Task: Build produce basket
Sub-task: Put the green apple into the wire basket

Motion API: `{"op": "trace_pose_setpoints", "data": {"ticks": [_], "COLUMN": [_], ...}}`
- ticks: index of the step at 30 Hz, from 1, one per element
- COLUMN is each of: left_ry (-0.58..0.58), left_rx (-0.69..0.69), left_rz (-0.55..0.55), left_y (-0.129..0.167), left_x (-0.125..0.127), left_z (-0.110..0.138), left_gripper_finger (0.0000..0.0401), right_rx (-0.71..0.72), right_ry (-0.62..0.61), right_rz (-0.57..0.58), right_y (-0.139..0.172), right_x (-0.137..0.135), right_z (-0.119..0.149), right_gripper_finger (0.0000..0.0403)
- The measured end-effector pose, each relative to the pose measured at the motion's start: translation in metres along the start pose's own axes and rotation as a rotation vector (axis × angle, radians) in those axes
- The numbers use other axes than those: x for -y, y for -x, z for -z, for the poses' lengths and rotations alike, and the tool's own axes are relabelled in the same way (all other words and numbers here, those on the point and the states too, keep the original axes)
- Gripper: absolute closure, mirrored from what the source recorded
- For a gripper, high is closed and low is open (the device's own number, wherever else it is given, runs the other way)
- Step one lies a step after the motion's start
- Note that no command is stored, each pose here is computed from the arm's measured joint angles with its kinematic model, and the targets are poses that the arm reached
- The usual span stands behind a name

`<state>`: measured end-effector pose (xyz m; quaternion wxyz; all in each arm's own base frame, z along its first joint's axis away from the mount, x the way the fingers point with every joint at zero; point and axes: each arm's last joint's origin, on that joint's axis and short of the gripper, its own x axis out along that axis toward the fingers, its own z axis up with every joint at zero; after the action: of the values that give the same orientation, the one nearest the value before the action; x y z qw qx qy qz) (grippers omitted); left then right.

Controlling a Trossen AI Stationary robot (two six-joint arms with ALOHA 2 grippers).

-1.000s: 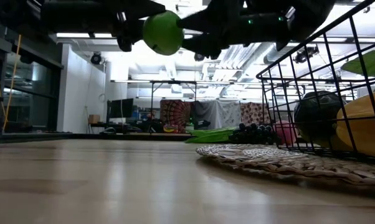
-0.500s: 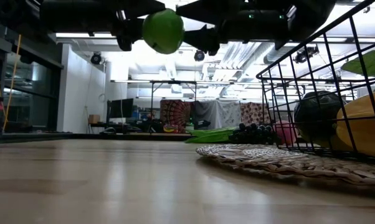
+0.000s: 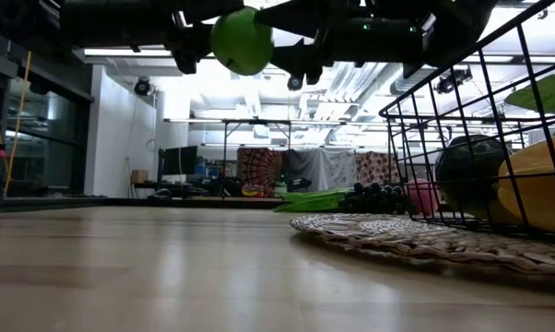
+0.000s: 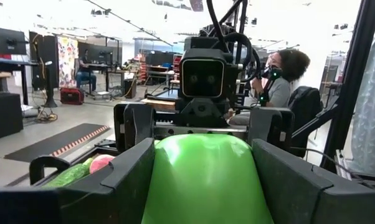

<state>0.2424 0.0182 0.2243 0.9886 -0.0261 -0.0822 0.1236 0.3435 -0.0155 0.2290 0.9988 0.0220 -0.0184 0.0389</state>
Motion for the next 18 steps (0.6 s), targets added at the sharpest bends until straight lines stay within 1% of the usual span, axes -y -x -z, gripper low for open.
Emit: {"op": "trace_pose_setpoints", "data": {"ticks": [3, 6, 9, 15, 18], "left_ry": [0.018, 0.019, 0.020, 0.022, 0.022], "left_rx": [-0.001, -0.001, 0.002, 0.014, 0.016], "left_rz": [0.000, -0.006, -0.017, -0.019, -0.018], "left_y": [-0.0001, -0.0001, -0.0001, 0.0000, 0.0000], "left_x": [-0.0001, -0.0002, -0.0006, -0.0006, -0.0006], "left_z": [0.0002, 0.0002, -0.0001, -0.0010, -0.0013], "left_gripper_finger": [0.0159, 0.0159, 0.0159, 0.0157, 0.0148], "right_rx": [-0.010, -0.020, -0.024, -0.023, -0.024], "right_ry": [-0.004, -0.022, -0.027, -0.027, -0.027], "right_rz": [-0.003, -0.009, -0.013, -0.013, -0.013], "right_y": [0.0000, 0.0000, 0.0000, 0.0001, 0.0001], "right_x": [-0.0002, -0.0002, -0.0003, -0.0002, -0.0002], "right_z": [0.0009, 0.0019, 0.0023, 0.0020, 0.0021], "right_gripper_finger": [0.0019, 0.0033, 0.0061, 0.0128, 0.0147]}}
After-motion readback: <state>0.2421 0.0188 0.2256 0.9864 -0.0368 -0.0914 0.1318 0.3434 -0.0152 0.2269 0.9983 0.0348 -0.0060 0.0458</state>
